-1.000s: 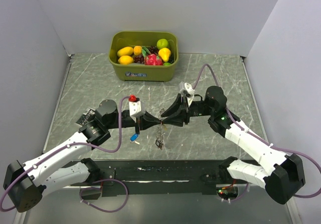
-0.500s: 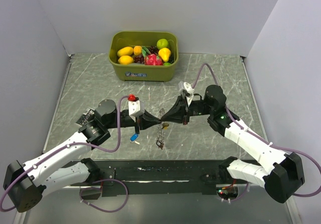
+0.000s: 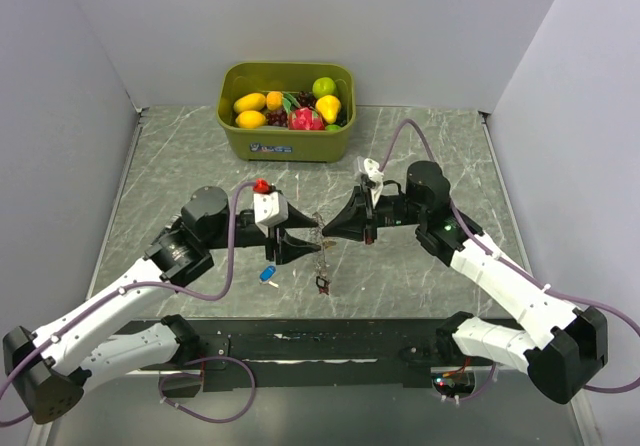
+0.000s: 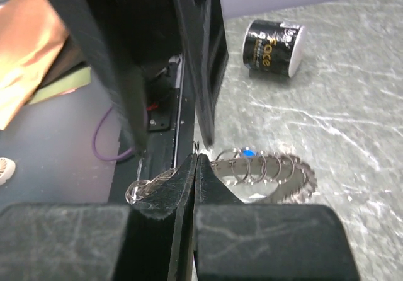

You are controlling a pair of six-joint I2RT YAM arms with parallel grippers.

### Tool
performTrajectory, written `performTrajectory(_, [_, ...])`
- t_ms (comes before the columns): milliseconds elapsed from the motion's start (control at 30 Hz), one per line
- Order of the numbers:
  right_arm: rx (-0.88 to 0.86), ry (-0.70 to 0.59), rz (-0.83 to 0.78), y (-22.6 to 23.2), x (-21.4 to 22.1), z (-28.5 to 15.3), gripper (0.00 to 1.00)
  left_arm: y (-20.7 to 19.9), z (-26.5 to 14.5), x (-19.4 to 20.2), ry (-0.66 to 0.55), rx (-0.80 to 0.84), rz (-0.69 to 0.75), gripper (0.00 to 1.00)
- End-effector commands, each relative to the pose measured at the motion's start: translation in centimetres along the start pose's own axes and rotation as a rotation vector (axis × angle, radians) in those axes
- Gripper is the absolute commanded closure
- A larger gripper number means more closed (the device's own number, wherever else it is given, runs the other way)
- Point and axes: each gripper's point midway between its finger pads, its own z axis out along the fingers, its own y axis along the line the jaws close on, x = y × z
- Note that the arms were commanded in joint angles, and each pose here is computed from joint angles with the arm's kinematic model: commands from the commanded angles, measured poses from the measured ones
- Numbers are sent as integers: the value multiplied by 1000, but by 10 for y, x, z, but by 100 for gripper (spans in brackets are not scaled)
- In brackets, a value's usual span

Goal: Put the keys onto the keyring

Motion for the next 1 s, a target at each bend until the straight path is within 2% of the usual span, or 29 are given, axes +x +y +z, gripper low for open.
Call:
performTrajectory(0, [-1, 2, -77, 3, -21, -2, 100, -2, -10, -18, 33, -12, 48, 39])
performTrajectory(67, [-3, 25, -80, 2, -19, -3, 100, -4, -13, -18, 53, -7, 46, 30])
performTrajectory(133, [-2, 40, -89, 1, -17, -3, 100, -2, -13, -20, 67, -16, 54, 27])
performTrajectory(267, [6, 72, -89, 0, -14, -4, 100, -2, -9, -10, 141, 15, 25, 29])
performTrajectory(433, [8, 119, -77, -2, -4, -6, 100, -2, 0, -10, 185, 74, 8, 44])
performTrajectory(600, [-3, 113, -71, -1, -2, -4, 100, 1, 10, -5, 203, 109, -14, 53])
performTrajectory(800, [-2, 106, -70, 1, -1, -5, 100, 5, 17, 0, 217, 113, -35, 57])
performTrajectory(967, [-6, 101, -75, 3, -2, -6, 100, 8, 21, 4, 237, 113, -49, 74])
